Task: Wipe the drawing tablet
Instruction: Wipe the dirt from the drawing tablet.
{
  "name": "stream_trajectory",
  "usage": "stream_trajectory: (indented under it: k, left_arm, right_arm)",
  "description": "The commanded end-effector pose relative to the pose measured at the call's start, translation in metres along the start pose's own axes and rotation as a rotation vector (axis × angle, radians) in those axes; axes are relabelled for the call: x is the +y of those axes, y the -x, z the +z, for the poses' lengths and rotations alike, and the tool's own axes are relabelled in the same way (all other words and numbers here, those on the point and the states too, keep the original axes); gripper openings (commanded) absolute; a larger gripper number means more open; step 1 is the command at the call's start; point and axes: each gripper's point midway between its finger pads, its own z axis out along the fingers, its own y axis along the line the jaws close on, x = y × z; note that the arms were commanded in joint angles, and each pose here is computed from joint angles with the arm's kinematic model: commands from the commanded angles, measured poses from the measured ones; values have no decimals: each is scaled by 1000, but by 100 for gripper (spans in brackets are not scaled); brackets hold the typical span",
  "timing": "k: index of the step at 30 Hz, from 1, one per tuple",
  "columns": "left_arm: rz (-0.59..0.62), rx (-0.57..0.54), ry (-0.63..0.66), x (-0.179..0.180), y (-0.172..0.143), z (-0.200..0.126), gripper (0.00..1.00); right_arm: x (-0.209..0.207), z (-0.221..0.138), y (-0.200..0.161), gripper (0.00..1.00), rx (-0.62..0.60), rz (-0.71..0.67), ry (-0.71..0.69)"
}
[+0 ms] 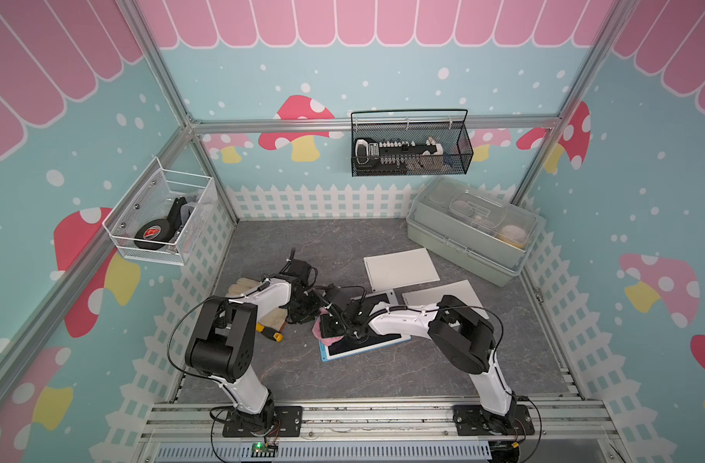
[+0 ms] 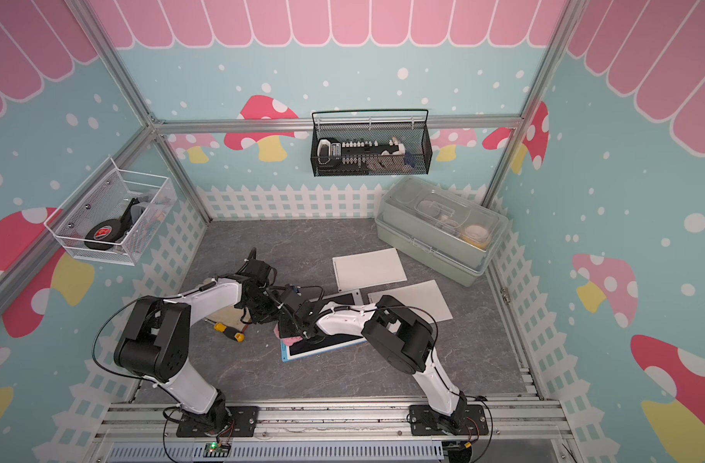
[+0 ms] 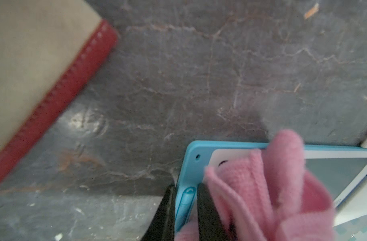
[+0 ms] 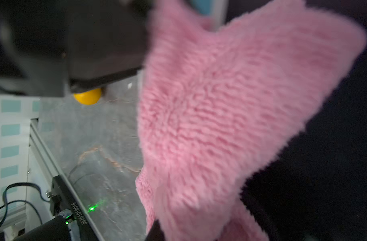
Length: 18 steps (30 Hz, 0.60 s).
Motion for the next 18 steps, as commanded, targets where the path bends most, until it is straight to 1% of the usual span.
stream_trajectory:
  k: [1, 3, 5, 7, 8, 9, 11, 13, 14, 15, 18]
  left_arm:
    - [-7, 52, 90, 28, -16, 17, 20]
    - [-4, 53, 93, 29, -16, 17, 19]
    - [0, 51, 95, 29, -15, 17, 19]
    - [1, 52, 91, 28, -15, 17, 18]
    - [1, 54, 89, 28, -16, 17, 18]
    - [3, 53, 86, 27, -15, 17, 18]
    - [2, 53, 82, 26, -16, 16, 18]
    - [3, 51, 78, 26, -15, 15, 18]
    - [5, 51, 78, 25, -16, 15, 18]
    - [5, 50, 79, 26, -15, 15, 18]
    - [5, 50, 82, 26, -15, 15, 18]
  right_arm:
    - [-35, -7, -3, 0, 10, 99, -66]
    - [-65, -27, -2, 0, -19, 139, -121]
    - [-89, -47, -6, 0, -42, 151, -166]
    - [-82, -54, -7, 0, -40, 114, -152]
    - [-67, -51, -8, 0, -29, 92, -116]
    - [-59, -36, -15, 0, -1, 80, -101]
    - [-18, -16, -19, 0, 11, 44, -17]
    - [8, 2, -25, 0, 45, 26, 27]
    - [12, 8, -28, 0, 61, 34, 37]
    - [6, 9, -30, 0, 67, 52, 26]
    - [-37, -12, -28, 0, 41, 118, -55]
